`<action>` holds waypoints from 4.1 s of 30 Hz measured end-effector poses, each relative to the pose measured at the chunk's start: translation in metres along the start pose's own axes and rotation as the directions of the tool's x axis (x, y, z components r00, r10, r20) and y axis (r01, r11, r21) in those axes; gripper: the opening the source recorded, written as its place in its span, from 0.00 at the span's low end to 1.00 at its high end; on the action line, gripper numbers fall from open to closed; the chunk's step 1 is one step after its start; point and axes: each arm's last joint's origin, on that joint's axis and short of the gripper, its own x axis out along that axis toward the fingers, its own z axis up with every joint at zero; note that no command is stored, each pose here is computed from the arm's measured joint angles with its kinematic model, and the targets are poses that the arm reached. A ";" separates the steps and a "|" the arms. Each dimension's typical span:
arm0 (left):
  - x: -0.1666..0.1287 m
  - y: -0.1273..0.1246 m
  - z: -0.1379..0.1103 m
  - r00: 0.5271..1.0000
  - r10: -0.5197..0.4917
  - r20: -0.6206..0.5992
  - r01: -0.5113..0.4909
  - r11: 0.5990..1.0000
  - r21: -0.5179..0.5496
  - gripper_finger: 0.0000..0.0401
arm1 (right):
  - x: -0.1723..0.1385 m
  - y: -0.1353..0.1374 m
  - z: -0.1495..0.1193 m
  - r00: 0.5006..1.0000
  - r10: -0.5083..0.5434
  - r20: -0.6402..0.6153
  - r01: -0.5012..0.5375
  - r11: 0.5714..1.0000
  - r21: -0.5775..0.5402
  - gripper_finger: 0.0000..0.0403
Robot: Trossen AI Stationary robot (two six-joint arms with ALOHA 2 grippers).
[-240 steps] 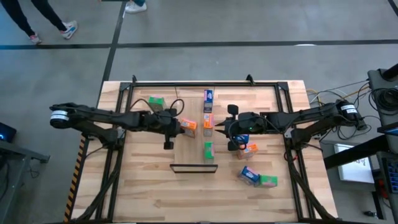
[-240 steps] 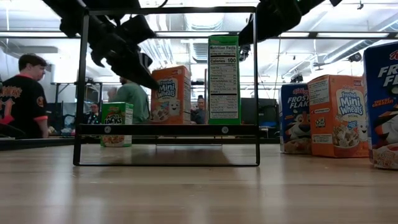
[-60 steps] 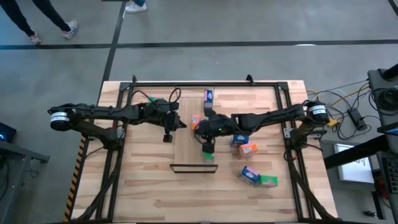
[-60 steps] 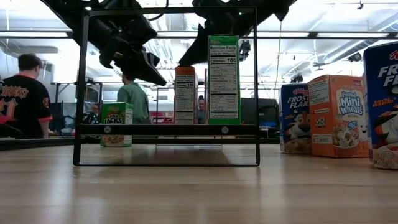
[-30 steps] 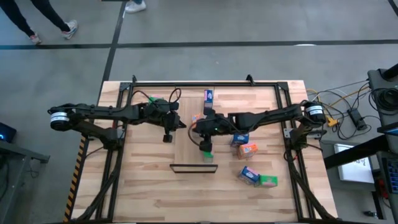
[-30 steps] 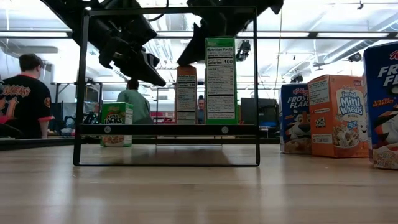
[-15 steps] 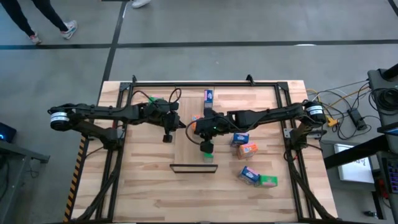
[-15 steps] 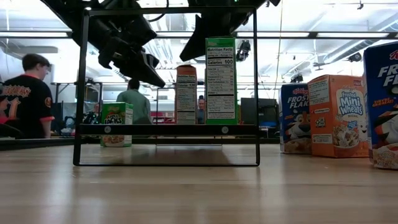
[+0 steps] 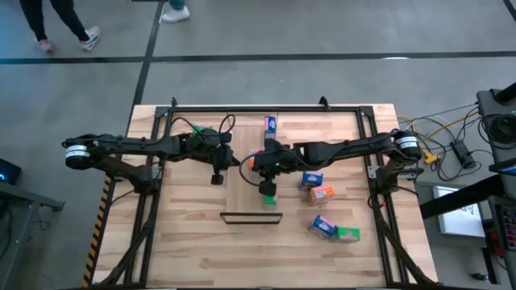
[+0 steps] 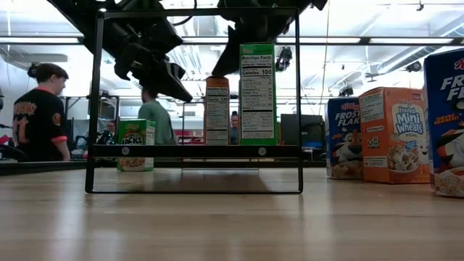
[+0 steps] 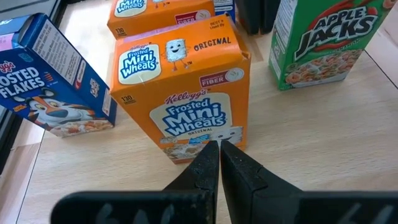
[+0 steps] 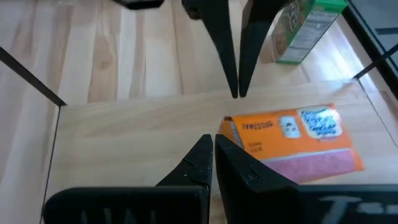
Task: Stack cereal on shelf
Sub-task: Put the top orange cereal box on the shelf aligned with the other orange cereal box, then put the top blue cereal box on the shelf aligned with the other blue cereal box
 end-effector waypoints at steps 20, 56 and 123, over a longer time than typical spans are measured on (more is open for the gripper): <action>0.000 0.000 0.000 1.000 0.000 0.000 0.000 1.000 0.000 0.00 | 0.004 -0.006 -0.001 0.998 -0.062 -0.002 0.062 0.998 -0.015 0.02; -0.026 -0.002 0.009 0.998 0.020 0.063 -0.015 0.997 -0.076 0.00 | -0.099 -0.002 -0.047 0.822 0.017 -0.570 0.172 0.945 0.277 0.07; -0.030 -0.002 0.010 0.997 0.024 0.077 -0.020 0.999 -0.047 0.00 | -0.076 0.004 -0.083 0.804 -0.061 -0.592 0.158 0.981 0.114 0.34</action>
